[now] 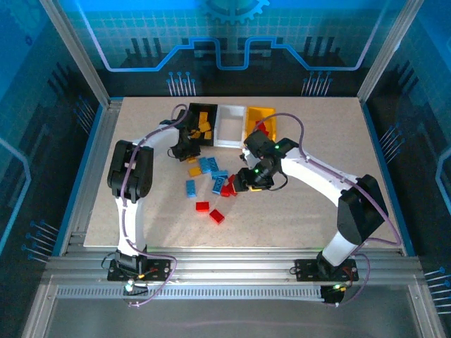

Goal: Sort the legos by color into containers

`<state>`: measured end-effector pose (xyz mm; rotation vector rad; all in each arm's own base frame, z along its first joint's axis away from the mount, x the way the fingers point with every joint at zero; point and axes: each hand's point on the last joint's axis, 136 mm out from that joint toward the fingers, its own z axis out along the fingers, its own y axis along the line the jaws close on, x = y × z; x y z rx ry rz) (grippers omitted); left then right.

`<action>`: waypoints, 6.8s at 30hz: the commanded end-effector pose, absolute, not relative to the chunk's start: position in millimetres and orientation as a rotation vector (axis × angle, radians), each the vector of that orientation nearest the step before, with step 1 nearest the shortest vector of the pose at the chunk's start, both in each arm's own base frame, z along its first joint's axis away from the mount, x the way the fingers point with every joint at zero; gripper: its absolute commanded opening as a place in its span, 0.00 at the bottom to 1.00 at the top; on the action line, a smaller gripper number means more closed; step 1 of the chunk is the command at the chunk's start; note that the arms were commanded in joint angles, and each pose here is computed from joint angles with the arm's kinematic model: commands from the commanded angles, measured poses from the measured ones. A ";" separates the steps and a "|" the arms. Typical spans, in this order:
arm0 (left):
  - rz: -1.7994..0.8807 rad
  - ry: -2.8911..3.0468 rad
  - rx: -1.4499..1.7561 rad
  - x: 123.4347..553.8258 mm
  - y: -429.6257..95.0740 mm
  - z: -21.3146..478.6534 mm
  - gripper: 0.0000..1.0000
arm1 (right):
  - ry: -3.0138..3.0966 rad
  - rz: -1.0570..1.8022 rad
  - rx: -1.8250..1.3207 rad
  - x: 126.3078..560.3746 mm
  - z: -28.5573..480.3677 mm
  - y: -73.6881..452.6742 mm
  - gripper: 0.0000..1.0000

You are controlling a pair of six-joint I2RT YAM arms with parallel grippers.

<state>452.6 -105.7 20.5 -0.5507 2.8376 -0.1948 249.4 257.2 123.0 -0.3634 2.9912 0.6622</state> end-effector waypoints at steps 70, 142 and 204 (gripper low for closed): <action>-0.561 2.821 -0.431 326.6 -125.5 159.7 0.81 | 3.079 0.407 -0.419 326.7 54.8 257.5 0.64; -0.737 2.808 -0.582 321.2 -141.6 148.3 0.99 | 3.013 0.030 -0.931 320.3 16.6 197.6 0.43; -0.622 2.935 -0.544 248.4 -121.2 155.7 0.99 | 2.529 0.324 -0.240 561.8 118.5 298.9 0.51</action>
